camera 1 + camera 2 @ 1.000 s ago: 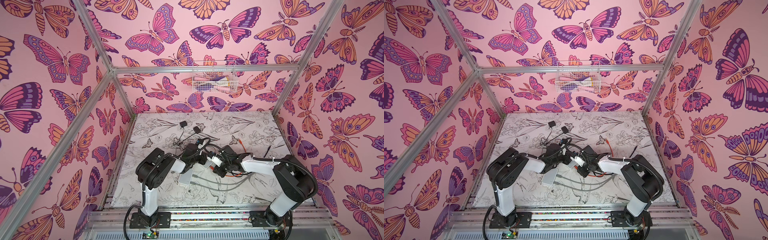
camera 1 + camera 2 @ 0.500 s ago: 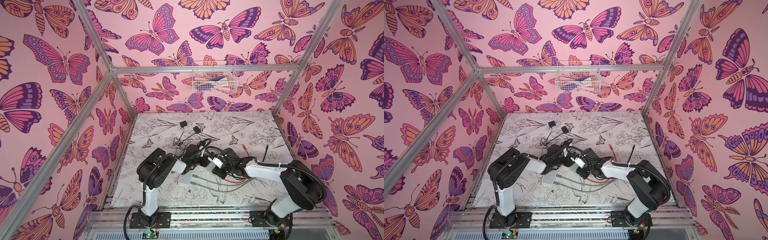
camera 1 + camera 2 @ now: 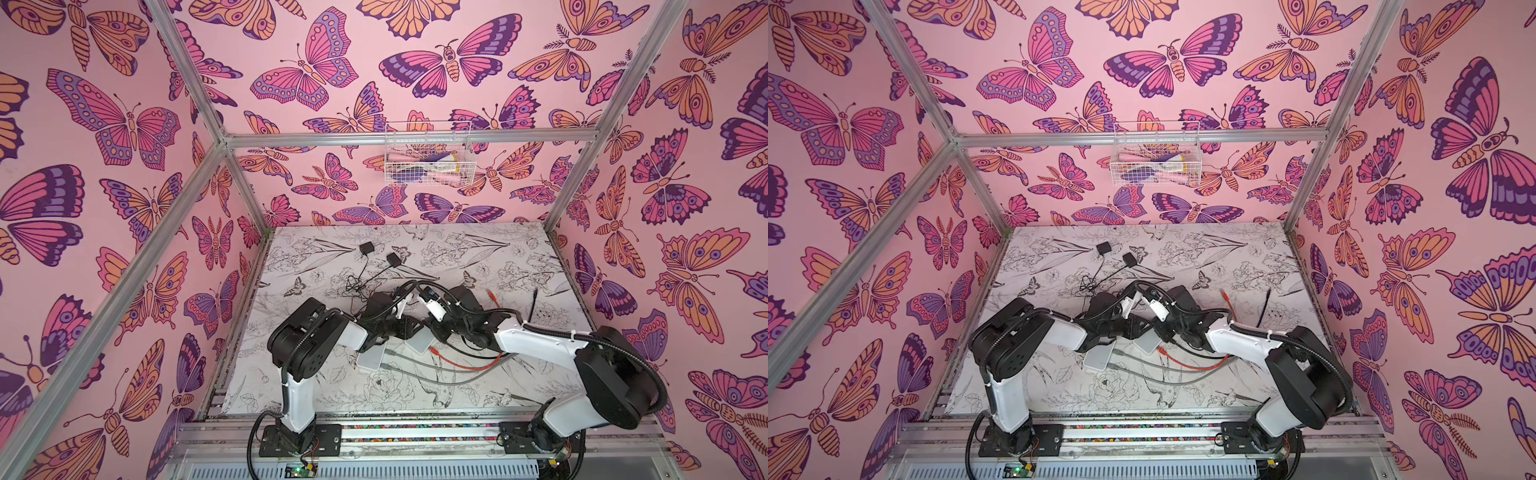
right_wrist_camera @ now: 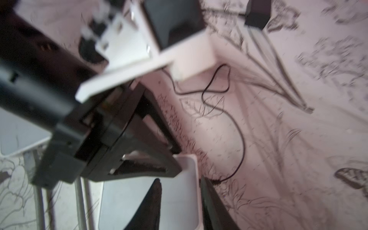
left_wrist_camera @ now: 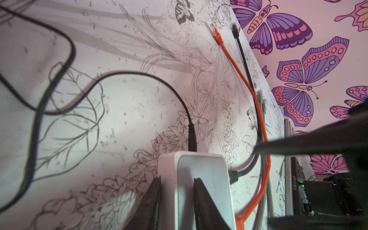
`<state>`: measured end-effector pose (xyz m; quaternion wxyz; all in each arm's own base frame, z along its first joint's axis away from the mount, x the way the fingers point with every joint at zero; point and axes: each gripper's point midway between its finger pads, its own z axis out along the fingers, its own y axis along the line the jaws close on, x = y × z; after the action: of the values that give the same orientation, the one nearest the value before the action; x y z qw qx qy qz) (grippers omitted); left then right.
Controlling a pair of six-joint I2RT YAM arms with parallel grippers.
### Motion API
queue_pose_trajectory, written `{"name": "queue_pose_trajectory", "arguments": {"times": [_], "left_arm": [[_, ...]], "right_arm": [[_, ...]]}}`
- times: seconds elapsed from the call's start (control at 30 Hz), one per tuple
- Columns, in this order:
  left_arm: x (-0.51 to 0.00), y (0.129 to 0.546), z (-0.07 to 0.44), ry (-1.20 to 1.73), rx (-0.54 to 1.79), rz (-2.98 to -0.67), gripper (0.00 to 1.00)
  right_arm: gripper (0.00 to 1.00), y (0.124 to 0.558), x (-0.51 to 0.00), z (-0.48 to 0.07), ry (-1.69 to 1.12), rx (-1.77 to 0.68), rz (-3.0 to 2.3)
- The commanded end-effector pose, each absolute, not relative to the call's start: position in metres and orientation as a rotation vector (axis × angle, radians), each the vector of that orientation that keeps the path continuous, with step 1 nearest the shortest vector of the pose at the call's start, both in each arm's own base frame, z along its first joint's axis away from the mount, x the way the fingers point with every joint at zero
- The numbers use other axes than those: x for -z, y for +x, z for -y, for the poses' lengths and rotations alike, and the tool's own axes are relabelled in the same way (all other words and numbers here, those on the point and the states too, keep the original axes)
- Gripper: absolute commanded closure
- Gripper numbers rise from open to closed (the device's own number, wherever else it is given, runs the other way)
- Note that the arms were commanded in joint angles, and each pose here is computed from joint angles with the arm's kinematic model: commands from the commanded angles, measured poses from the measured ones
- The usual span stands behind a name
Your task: Insert the plug into the switch port
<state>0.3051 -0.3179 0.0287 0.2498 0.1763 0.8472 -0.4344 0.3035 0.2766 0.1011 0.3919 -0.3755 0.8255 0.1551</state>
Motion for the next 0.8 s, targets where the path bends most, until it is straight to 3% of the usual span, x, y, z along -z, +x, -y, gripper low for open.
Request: {"name": "queue_pose_trajectory", "arguments": {"times": [0.0,0.33,0.77], "left_arm": [[0.018,0.273,0.284,0.373,1.110,-2.582,0.70],[-0.030,0.297,0.268,0.298,1.082,-2.459,0.66],[-0.063,0.298,0.264,0.299,1.090,-2.398,0.65]], "right_arm": [[0.64,0.310,-0.122,-0.273,-0.892,-0.386,-2.028],[0.64,0.269,-0.133,-0.249,-0.956,-0.413,-2.067],[0.69,0.222,-0.079,-0.254,-1.123,-0.363,-2.268]]}}
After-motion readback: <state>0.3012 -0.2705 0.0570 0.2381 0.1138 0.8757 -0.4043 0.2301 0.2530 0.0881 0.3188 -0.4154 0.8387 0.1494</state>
